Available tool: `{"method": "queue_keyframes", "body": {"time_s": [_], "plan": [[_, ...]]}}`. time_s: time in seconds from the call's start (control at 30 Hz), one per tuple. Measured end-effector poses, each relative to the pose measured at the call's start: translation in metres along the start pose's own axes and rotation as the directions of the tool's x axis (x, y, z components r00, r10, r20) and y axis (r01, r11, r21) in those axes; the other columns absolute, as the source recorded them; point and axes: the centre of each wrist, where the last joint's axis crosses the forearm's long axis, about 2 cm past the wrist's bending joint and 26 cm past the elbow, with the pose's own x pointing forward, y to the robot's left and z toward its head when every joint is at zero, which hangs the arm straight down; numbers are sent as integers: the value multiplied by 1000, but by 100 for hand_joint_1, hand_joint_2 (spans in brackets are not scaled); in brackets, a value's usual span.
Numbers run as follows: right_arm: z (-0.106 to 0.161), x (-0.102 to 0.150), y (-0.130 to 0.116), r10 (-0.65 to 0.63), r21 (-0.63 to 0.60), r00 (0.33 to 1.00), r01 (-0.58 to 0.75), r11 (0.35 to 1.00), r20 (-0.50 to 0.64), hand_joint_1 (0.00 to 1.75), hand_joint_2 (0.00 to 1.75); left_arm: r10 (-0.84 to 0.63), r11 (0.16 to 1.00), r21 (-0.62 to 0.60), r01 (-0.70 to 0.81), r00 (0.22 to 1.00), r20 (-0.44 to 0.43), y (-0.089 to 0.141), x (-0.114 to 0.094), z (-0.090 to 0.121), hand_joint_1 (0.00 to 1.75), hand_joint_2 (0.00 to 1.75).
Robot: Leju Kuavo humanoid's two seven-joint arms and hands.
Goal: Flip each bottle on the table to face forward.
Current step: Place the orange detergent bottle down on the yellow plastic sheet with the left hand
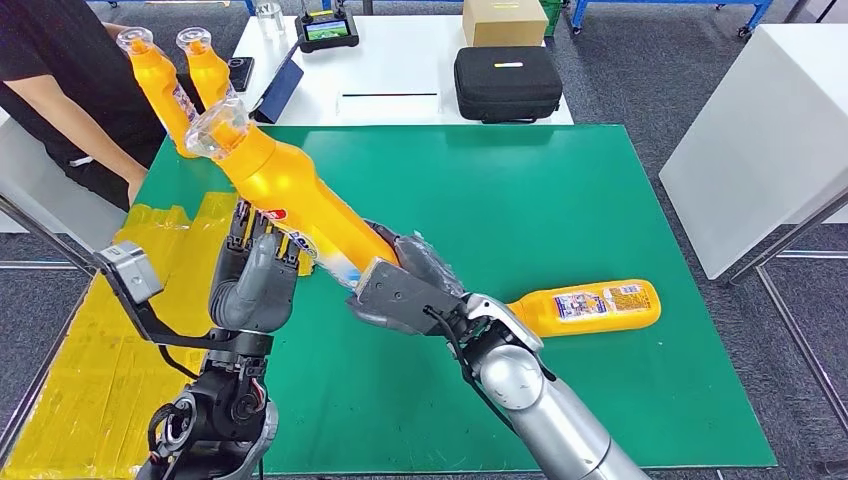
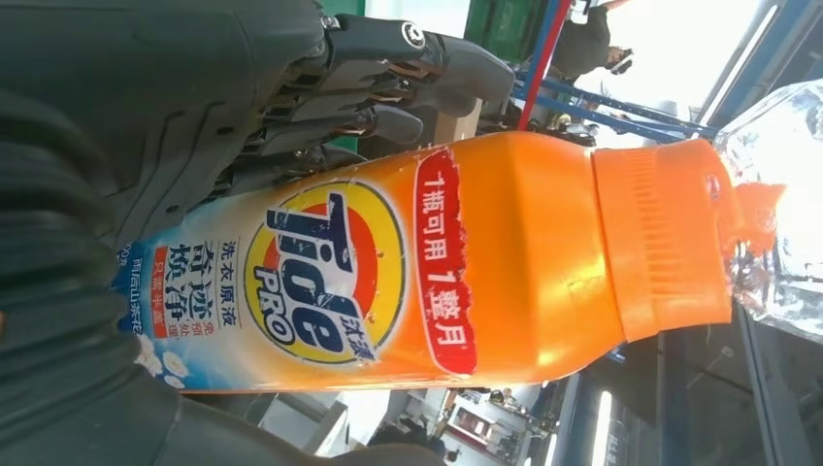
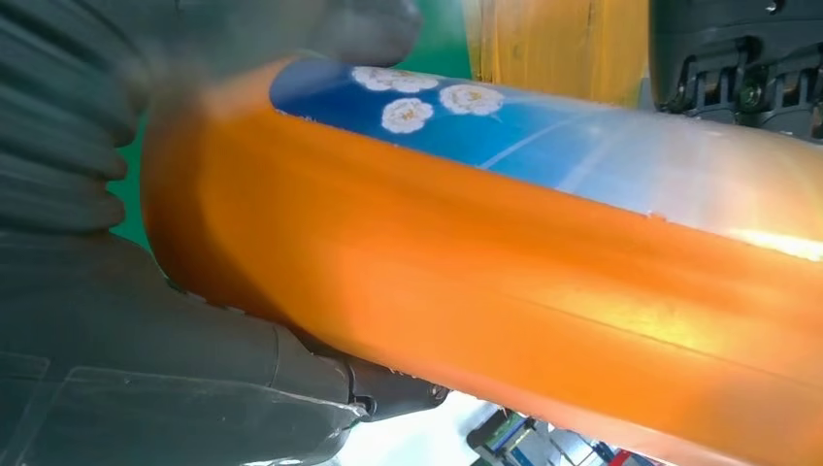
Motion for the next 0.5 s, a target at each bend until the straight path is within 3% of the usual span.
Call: {"method": "queue_keyframes", "body": {"time_s": [0.13, 0.27, 0.5], "plan": [[-5, 2, 13, 18, 49, 1000, -18, 999, -9, 175, 175, -28, 999, 26, 28, 1000, 0, 4, -4, 1, 0, 175], [-15, 4, 32, 118, 145, 993, -116, 983, -5, 175, 175, -62, 995, 73, 64, 998, -30, 14, -11, 5, 0, 175], [-25, 4, 62, 305, 314, 952, -300, 901, 35, 175, 175, -108, 976, 178, 124, 989, -99, 36, -22, 24, 0, 175]]}}
